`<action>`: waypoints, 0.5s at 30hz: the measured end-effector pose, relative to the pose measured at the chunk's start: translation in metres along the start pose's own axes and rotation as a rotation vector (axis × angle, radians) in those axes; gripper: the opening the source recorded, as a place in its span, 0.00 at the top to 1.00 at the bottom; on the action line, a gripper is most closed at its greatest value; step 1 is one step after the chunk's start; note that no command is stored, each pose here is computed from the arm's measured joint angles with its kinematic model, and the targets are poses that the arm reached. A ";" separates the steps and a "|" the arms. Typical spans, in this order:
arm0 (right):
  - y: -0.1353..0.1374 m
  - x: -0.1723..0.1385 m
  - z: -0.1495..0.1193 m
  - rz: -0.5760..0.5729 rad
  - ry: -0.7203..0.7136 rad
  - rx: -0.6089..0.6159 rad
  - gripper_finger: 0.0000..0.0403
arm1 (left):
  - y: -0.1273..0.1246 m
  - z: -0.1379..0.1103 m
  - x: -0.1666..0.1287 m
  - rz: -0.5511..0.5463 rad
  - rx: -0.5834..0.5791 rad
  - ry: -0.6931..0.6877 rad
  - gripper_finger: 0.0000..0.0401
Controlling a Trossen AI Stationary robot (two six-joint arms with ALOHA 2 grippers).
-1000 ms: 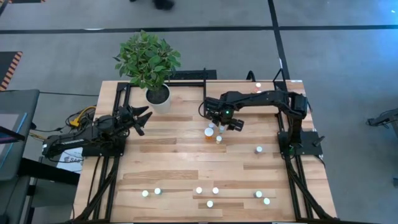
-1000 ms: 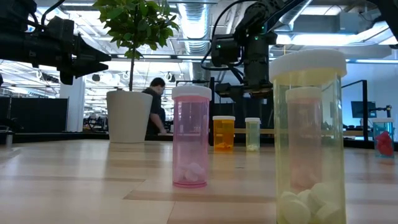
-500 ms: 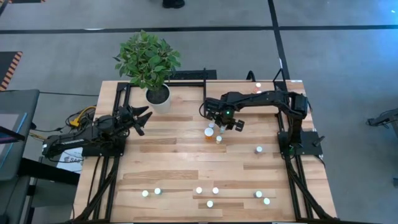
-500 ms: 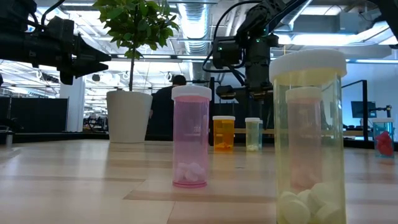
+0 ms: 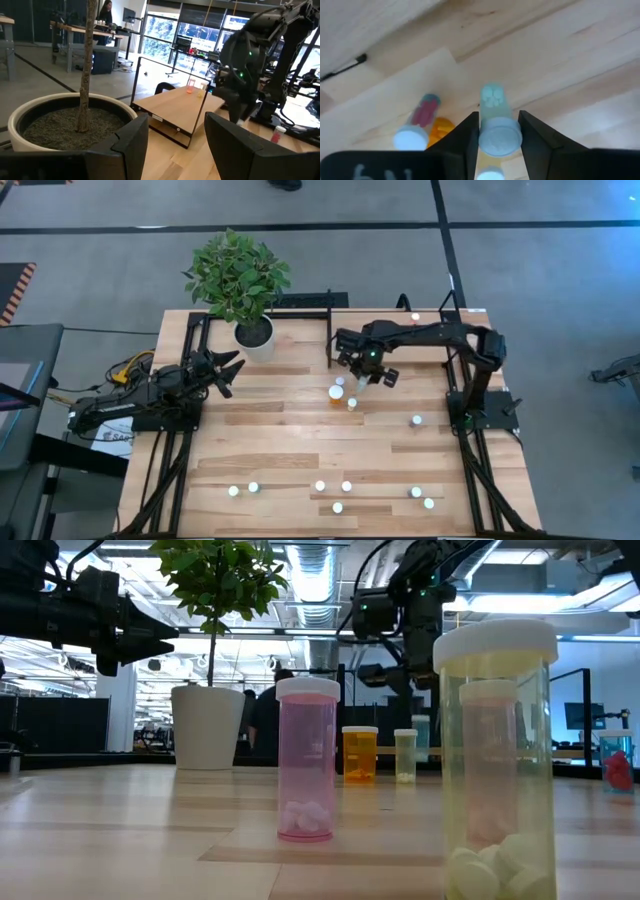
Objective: Pick and place medicine bottles onto shelf by color
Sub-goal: Put the green pill bottle on the shelf
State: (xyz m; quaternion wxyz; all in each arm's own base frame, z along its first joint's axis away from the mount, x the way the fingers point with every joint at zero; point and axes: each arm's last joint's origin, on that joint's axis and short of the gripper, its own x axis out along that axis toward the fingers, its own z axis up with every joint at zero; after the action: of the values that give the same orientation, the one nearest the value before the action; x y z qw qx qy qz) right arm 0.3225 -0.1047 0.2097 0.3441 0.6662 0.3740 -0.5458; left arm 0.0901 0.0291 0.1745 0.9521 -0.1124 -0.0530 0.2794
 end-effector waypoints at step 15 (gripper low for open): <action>-0.018 -0.041 0.056 0.005 -0.069 0.419 0.66 | 0.000 0.000 0.000 0.000 0.000 0.000 0.55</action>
State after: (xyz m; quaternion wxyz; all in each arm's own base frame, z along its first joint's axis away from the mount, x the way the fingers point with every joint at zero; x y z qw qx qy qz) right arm 0.2753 -0.1491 0.2401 0.2120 0.7049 0.2386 -0.6334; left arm 0.0901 0.0291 0.1746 0.9521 -0.1124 -0.0533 0.2792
